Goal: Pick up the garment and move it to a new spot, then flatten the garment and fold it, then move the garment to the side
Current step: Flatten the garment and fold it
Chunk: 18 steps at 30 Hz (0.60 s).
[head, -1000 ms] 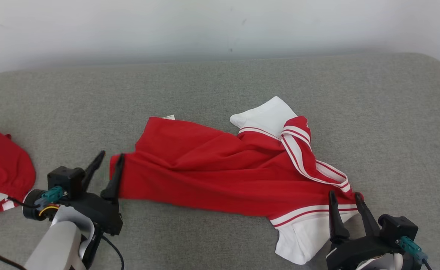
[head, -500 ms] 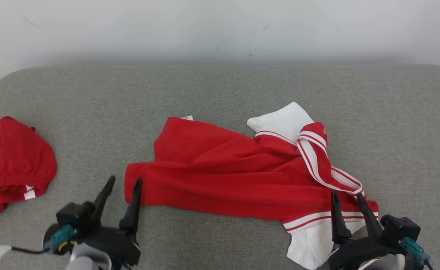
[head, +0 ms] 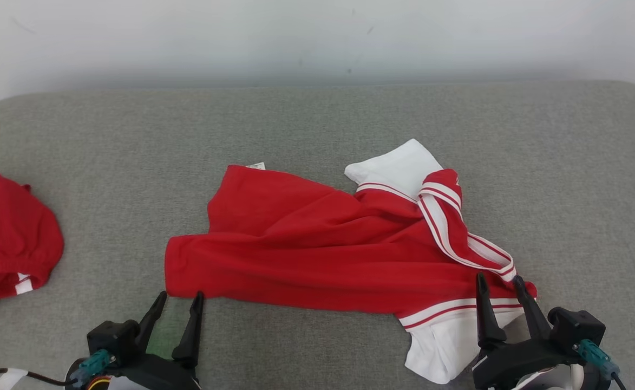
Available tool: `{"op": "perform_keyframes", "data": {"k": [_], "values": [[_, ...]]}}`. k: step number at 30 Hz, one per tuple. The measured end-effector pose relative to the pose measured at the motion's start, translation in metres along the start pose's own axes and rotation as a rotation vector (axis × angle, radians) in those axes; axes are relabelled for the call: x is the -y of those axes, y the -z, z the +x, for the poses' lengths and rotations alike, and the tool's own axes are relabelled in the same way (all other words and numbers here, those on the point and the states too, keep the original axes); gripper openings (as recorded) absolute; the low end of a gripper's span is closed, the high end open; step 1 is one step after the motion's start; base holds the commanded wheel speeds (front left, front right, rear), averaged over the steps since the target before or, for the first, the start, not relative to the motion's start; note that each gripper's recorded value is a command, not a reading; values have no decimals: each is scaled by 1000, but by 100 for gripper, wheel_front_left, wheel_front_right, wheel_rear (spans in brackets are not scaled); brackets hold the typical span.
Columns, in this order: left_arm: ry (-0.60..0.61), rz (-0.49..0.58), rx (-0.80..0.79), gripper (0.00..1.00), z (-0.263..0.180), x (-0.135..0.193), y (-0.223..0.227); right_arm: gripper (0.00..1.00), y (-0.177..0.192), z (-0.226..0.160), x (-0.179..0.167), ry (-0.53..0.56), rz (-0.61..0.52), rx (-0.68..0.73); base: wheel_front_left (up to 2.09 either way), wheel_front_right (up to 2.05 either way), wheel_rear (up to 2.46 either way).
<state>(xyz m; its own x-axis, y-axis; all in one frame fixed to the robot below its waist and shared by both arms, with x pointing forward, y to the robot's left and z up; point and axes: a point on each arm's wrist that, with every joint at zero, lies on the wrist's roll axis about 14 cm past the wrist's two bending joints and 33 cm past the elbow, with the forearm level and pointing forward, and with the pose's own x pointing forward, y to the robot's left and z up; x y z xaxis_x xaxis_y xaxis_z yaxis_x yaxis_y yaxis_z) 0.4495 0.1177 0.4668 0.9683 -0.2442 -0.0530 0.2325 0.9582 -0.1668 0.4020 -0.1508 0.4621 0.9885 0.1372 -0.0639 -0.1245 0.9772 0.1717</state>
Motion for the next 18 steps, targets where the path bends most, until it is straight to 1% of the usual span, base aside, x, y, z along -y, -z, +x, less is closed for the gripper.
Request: {"op": "perform_keyframes", "data": {"k": [7, 8, 10, 14, 16, 18], "values": [[2, -11, -31, 100, 10, 1, 9, 100, 0, -6, 11, 34, -3, -3, 0, 0, 0], [7, -12, -34, 44, 10, 3, 10, 100, -1, -7, 13, 38, -4, -2, 0, 0, 0], [21, -17, -39, 0, 12, 7, 11, 100, -1, -8, 15, 45, -5, -2, 0, 0, 0], [32, -17, -48, 0, 8, 11, 12, 100, -2, -9, 14, 44, -10, 1, 0, 0, 0], [27, -38, -29, 0, 4, 12, 7, 100, -4, -10, 12, 38, -9, 4, 0, 0, 0], [52, -42, -25, 0, -8, 22, 7, 100, -4, -12, 10, 34, -8, 5, 0, 0, 0]]}}
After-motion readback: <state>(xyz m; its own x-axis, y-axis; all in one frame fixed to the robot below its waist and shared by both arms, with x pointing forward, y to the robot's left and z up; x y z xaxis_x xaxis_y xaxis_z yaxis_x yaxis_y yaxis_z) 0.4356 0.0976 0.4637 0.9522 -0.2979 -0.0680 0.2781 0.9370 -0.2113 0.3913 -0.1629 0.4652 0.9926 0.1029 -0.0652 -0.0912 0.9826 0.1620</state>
